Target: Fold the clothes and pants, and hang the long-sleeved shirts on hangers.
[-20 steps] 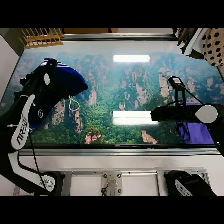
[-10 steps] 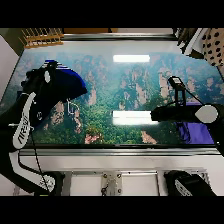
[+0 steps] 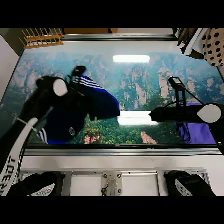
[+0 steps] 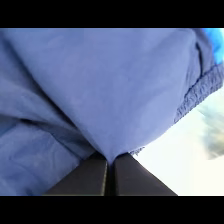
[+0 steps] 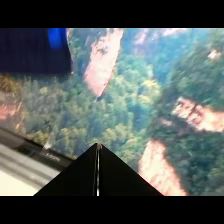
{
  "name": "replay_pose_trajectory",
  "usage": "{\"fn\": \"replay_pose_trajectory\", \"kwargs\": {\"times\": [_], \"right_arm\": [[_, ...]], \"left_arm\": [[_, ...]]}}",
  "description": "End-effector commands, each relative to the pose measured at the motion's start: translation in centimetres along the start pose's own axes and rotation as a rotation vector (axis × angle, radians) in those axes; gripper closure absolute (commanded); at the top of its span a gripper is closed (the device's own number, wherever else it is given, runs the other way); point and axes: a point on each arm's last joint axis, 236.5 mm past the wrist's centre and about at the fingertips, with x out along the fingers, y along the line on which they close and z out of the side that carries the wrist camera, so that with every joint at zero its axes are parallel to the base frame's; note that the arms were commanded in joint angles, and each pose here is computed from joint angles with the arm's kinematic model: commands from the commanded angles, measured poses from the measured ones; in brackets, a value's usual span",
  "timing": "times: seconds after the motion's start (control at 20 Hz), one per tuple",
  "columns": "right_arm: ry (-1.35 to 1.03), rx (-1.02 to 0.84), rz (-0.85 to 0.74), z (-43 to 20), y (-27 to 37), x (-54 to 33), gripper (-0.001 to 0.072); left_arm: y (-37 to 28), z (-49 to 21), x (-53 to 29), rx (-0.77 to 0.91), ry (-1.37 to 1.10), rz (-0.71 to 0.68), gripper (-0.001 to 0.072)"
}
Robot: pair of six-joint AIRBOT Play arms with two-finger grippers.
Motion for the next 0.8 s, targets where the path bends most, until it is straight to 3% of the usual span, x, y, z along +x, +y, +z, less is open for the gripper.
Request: {"fn": "replay_pose_trajectory", "kwargs": {"times": [0.0, 0.1, 0.15, 0.2, 0.25, 0.4, 0.6, 0.75], "right_arm": [[-0.082, 0.028, -0.082, 2.1, -3.0, -2.8, 0.0684], [-0.141, 0.081, -0.127, 2.9, -5.1, -4.7, 0.0684], [-0.162, 0.104, -0.145, 3.1, -6.0, -5.4, 0.0684], [-0.176, 0.12, -0.156, 3.2, -6.5, -5.9, 0.0684], [-0.179, 0.13, -0.164, 3.0, -6.9, -6.3, 0.0684], [-0.151, 0.137, -0.159, 2.2, -6.8, -6.4, 0.0684], [-0.08, 0.143, -0.135, 0.6, -6.1, -6.1, 0.0684], [-0.056, 0.146, -0.126, 0.0, -5.9, -6.0, 0.0684]], "left_arm": [[-11.0, -4.1, 1.5, 0.127, 0.0, -0.168, 0.0701], [-14.7, -5.2, 3.1, 0.207, -0.004, -0.206, 0.0694], [-15.6, -5.1, 3.8, 0.228, -0.008, -0.207, 0.0426], [-15.5, -4.2, 4.3, 0.243, -0.012, -0.187, 0.0089], [-14.4, -2.3, 4.5, 0.257, -0.032, -0.144, 0.001], [-7.3, 6.1, 3.9, 0.232, -0.119, -0.013, 0.001], [7.6, 12.9, 4.6, -0.035, -0.155, 0.095, 0.001], [13.3, 12.7, 7.9, -0.147, -0.057, -0.058, 0.001]]}}
